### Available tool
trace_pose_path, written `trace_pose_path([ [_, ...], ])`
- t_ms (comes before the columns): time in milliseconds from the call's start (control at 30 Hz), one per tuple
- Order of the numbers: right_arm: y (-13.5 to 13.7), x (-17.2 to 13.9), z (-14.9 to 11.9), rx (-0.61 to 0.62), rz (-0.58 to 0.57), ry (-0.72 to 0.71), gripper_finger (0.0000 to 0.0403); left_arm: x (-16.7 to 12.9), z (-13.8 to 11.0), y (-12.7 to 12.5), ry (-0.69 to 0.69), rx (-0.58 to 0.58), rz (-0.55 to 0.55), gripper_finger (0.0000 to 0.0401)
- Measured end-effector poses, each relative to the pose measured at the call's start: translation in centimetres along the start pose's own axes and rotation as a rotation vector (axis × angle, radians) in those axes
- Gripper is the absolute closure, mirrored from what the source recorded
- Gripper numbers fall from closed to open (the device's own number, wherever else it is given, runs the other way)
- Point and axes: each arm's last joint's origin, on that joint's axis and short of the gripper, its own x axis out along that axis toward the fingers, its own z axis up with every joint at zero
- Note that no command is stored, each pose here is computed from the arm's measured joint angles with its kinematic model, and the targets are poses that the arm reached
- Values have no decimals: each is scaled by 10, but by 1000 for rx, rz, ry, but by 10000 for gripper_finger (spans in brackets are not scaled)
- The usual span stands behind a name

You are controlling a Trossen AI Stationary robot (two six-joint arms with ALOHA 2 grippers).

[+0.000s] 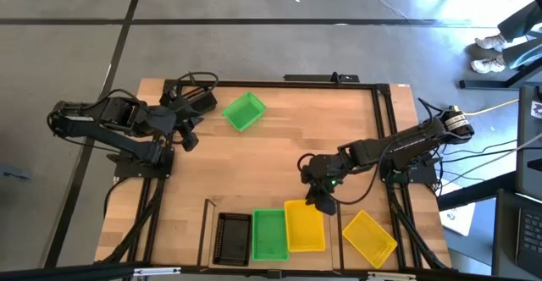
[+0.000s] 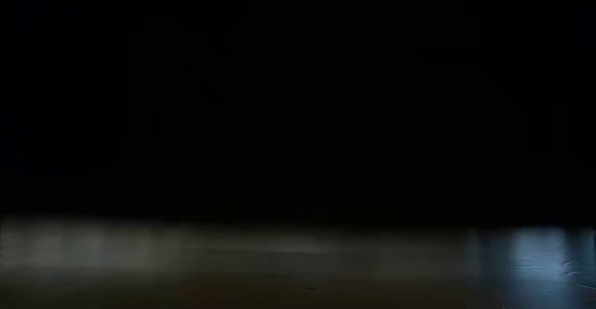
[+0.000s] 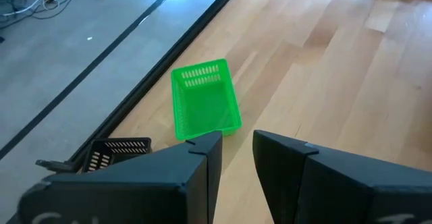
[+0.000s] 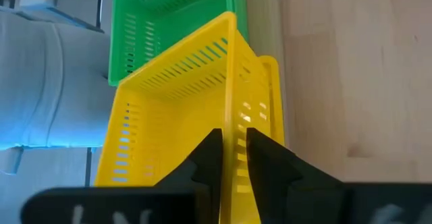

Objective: Stack baskets on shelf by color
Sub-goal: Stack the left yellow basket on top of the yellow basket on the shelf

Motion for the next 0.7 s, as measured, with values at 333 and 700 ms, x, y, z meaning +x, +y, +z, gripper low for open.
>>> trace_pose_path([
  [333, 8, 3, -5, -9, 17, 15, 351, 0, 0, 0, 0, 37, 0, 324],
  [700, 14, 3, 1, -9, 63, -48, 318, 0, 0, 0, 0, 48, 0, 324],
])
